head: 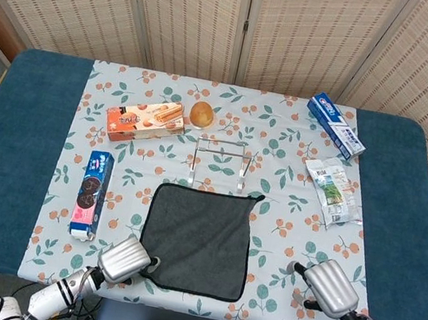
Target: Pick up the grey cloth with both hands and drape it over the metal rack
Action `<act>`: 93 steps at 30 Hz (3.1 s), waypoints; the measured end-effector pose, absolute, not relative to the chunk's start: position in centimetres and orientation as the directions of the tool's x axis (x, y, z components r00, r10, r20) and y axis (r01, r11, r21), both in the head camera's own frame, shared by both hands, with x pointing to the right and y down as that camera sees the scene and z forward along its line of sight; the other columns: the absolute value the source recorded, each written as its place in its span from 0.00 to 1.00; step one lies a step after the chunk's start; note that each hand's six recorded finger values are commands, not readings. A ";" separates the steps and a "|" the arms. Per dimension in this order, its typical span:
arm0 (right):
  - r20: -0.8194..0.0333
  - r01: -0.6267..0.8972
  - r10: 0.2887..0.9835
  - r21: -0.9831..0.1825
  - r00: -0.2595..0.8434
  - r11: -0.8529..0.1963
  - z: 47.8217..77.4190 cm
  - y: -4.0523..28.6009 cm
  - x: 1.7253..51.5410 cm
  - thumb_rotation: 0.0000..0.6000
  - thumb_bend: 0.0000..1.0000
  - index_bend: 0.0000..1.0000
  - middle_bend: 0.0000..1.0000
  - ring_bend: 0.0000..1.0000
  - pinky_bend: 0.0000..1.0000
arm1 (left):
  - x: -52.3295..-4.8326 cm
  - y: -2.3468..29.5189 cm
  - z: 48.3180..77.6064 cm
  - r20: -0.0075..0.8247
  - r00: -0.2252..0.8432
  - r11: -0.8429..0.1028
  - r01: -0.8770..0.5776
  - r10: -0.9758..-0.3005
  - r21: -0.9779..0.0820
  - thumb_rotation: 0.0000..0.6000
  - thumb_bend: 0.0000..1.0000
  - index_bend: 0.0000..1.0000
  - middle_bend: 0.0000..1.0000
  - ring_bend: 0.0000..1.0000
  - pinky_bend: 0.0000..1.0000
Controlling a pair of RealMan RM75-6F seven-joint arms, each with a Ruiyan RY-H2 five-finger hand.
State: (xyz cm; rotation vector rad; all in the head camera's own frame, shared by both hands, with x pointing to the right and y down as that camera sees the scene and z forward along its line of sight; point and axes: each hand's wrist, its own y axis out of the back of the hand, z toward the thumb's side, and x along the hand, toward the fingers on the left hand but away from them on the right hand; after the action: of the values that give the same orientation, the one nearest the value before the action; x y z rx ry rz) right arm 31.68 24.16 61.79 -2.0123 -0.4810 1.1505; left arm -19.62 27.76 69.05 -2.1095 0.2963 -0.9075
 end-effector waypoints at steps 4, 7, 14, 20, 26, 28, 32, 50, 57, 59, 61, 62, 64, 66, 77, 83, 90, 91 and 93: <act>-0.561 -0.050 0.625 -0.765 0.543 -0.643 62.1 24.3 30.9 1.00 0.21 0.43 0.93 0.89 1.00 | -19.5 27.5 69.1 0.494 0.713 -0.650 0.072 -0.497 -0.757 1.00 0.35 0.62 1.00 0.97 1.00; -0.562 -0.057 0.612 -0.761 0.557 -0.646 62.5 24.6 30.4 1.00 0.22 0.43 0.93 0.89 1.00 | -19.5 27.3 69.2 0.490 0.712 -0.651 0.061 -0.503 -0.757 1.00 0.36 0.65 1.00 0.97 1.00; -0.559 -0.092 0.547 -0.747 0.623 -0.659 63.5 25.9 28.3 1.00 0.20 0.43 0.93 0.89 1.00 | -19.7 27.2 69.2 0.497 0.706 -0.661 0.053 -0.505 -0.748 1.00 0.36 0.64 1.00 0.97 1.00; -0.562 -0.133 0.486 -0.734 0.669 -0.666 64.8 27.1 26.4 1.00 0.20 0.43 0.93 0.89 1.00 | -19.7 27.3 69.1 0.499 0.705 -0.662 0.055 -0.504 -0.747 1.00 0.36 0.64 1.00 0.97 1.00; -0.549 -0.159 0.452 -0.741 0.703 -0.653 66.0 27.8 24.8 1.00 0.20 0.43 0.93 0.89 1.00 | -19.6 27.3 69.0 0.503 0.703 -0.667 0.055 -0.503 -0.743 1.00 0.36 0.64 1.00 0.97 1.00; -0.544 -0.166 0.446 -0.746 0.711 -0.644 66.3 27.9 24.3 1.00 0.20 0.43 0.93 0.89 1.00 | -19.6 27.3 69.0 0.503 0.702 -0.667 0.055 -0.503 -0.743 1.00 0.36 0.64 1.00 0.97 1.00; -0.538 -0.175 0.440 -0.753 0.719 -0.634 66.9 27.9 23.6 1.00 0.20 0.43 0.93 0.89 1.00 | -19.8 27.3 69.0 0.505 0.699 -0.670 0.051 -0.506 -0.741 1.00 0.36 0.64 1.00 0.97 1.00; -0.514 -0.178 0.419 -0.764 0.749 -0.620 68.2 28.1 21.4 1.00 0.18 0.43 0.93 0.89 1.00 | -20.1 27.4 69.0 0.508 0.692 -0.675 0.041 -0.512 -0.736 1.00 0.36 0.64 1.00 0.97 1.00; -0.512 -0.182 0.409 -0.763 0.755 -0.620 68.4 28.4 20.8 1.00 0.18 0.43 0.93 0.89 1.00 | -20.1 27.5 69.0 0.510 0.691 -0.677 0.041 -0.512 -0.735 1.00 0.36 0.63 1.00 0.97 1.00; -0.513 -0.185 0.405 -0.762 0.757 -0.620 68.5 28.4 20.6 1.00 0.18 0.43 0.93 0.89 1.00 | -20.1 27.5 69.0 0.511 0.690 -0.677 0.042 -0.512 -0.735 1.00 0.36 0.63 1.00 0.97 1.00; -0.513 -0.186 0.404 -0.762 0.758 -0.620 68.6 28.5 20.5 1.00 0.18 0.43 0.93 0.89 1.00 | -20.1 27.5 69.0 0.512 0.689 -0.677 0.042 -0.513 -0.735 1.00 0.36 0.63 1.00 0.97 1.00; -0.513 -0.187 0.404 -0.762 0.757 -0.620 68.6 28.5 20.4 1.00 0.18 0.43 0.93 0.89 1.00 | -20.1 27.5 69.0 0.512 0.689 -0.677 0.041 -0.513 -0.734 1.00 0.36 0.63 1.00 0.97 1.00; -0.514 -0.188 0.404 -0.763 0.756 -0.618 68.8 28.4 20.3 1.00 0.18 0.43 0.93 0.89 1.00 | -20.1 27.5 69.0 0.512 0.689 -0.678 0.041 -0.513 -0.734 1.00 0.36 0.63 1.00 0.97 1.00; -0.512 -0.186 0.407 -0.765 0.756 -0.616 68.9 28.3 20.2 1.00 0.18 0.43 0.93 0.89 1.00 | -20.1 27.5 69.0 0.513 0.689 -0.679 0.040 -0.513 -0.733 1.00 0.36 0.63 1.00 0.97 1.00; -0.503 -0.172 0.418 -0.770 0.756 -0.614 69.4 27.8 19.2 1.00 0.20 0.43 0.93 0.89 1.00 | -20.2 27.5 69.1 0.514 0.686 -0.681 0.037 -0.515 -0.732 1.00 0.36 0.63 1.00 0.97 1.00; -0.485 -0.149 0.430 -0.777 0.762 -0.611 69.4 27.3 18.7 1.00 0.28 0.43 0.93 0.89 1.00 | -20.3 27.4 69.1 0.513 0.686 -0.680 0.035 -0.516 -0.732 1.00 0.36 0.63 1.00 0.97 1.00; -0.470 -0.126 0.446 -0.783 0.761 -0.609 69.4 26.9 18.5 1.00 0.35 0.43 0.93 0.90 1.00 | -20.3 27.2 69.0 0.511 0.684 -0.682 0.027 -0.521 -0.731 1.00 0.36 0.63 1.00 0.97 1.00; -0.467 -0.121 0.451 -0.785 0.760 -0.608 69.4 26.7 18.5 1.00 0.36 0.43 0.93 0.90 1.00 | -20.3 27.2 69.0 0.511 0.683 -0.683 0.025 -0.521 -0.730 1.00 0.36 0.63 1.00 0.97 1.00; -0.463 -0.114 0.457 -0.786 0.759 -0.607 69.3 26.6 18.5 1.00 0.37 0.43 0.93 0.91 1.00 | -20.3 27.1 69.0 0.512 0.682 -0.684 0.024 -0.522 -0.729 1.00 0.36 0.63 1.00 0.97 1.00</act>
State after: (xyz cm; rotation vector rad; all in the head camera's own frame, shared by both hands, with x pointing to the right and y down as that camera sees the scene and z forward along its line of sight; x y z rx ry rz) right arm 18.54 26.56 69.33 -2.0774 -0.2572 0.8264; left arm -20.33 27.10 69.01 -2.1550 0.3804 -0.9496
